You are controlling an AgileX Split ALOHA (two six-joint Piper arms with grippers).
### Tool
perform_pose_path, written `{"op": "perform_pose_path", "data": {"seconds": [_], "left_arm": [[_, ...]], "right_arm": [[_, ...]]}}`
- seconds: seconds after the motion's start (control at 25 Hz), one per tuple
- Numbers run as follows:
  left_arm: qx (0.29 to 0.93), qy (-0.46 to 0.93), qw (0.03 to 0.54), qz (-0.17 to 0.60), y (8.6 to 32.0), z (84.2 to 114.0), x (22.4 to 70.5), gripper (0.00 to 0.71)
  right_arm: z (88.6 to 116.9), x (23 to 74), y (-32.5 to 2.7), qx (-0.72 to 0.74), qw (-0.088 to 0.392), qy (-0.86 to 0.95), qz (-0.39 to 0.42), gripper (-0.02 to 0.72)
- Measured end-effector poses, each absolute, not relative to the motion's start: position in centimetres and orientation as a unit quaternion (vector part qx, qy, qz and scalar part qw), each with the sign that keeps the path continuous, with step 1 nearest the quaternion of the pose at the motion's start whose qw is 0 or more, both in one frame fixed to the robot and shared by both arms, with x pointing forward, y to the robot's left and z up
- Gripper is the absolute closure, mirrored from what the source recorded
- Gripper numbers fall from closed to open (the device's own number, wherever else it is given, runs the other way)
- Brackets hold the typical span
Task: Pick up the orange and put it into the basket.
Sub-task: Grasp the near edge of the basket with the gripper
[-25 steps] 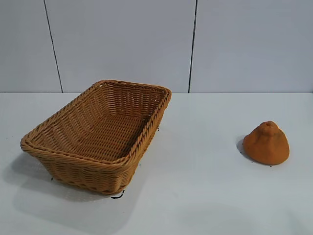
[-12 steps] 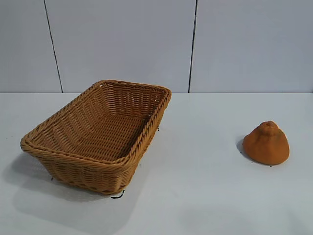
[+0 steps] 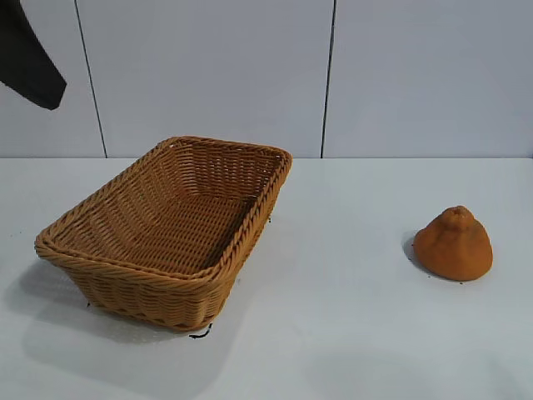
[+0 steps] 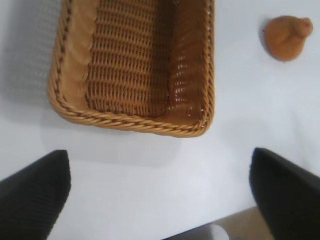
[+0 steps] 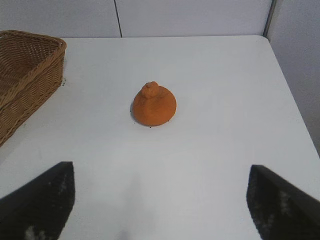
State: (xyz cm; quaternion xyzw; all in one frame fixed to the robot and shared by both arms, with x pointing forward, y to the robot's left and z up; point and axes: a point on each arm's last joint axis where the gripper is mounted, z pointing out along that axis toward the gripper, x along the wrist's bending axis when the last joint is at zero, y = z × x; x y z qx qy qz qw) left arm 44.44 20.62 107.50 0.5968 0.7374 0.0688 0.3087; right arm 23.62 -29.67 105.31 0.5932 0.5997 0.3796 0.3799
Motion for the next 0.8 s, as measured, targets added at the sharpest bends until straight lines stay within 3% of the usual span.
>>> {"op": "perform_pose_path", "data": {"seconds": [0.32, 0.64, 0.8], "left_arm": [[0.555, 0.799, 0.23, 0.029, 18.5, 105.2, 49.1, 0.014], [0.363, 0.914, 0.173, -0.053, 16.9, 102.1, 51.1, 0.014], [0.313, 0.935, 0.153, -0.061, 16.7, 100.8, 51.7, 0.014]], "right_arm": [[105.3, 23.6, -29.7, 0.593, 0.38, 0.6, 0.38, 0.065], [105.3, 23.6, -29.7, 0.593, 0.38, 0.6, 0.38, 0.065], [105.3, 23.6, -29.7, 0.593, 0.38, 0.6, 0.38, 0.065]]}}
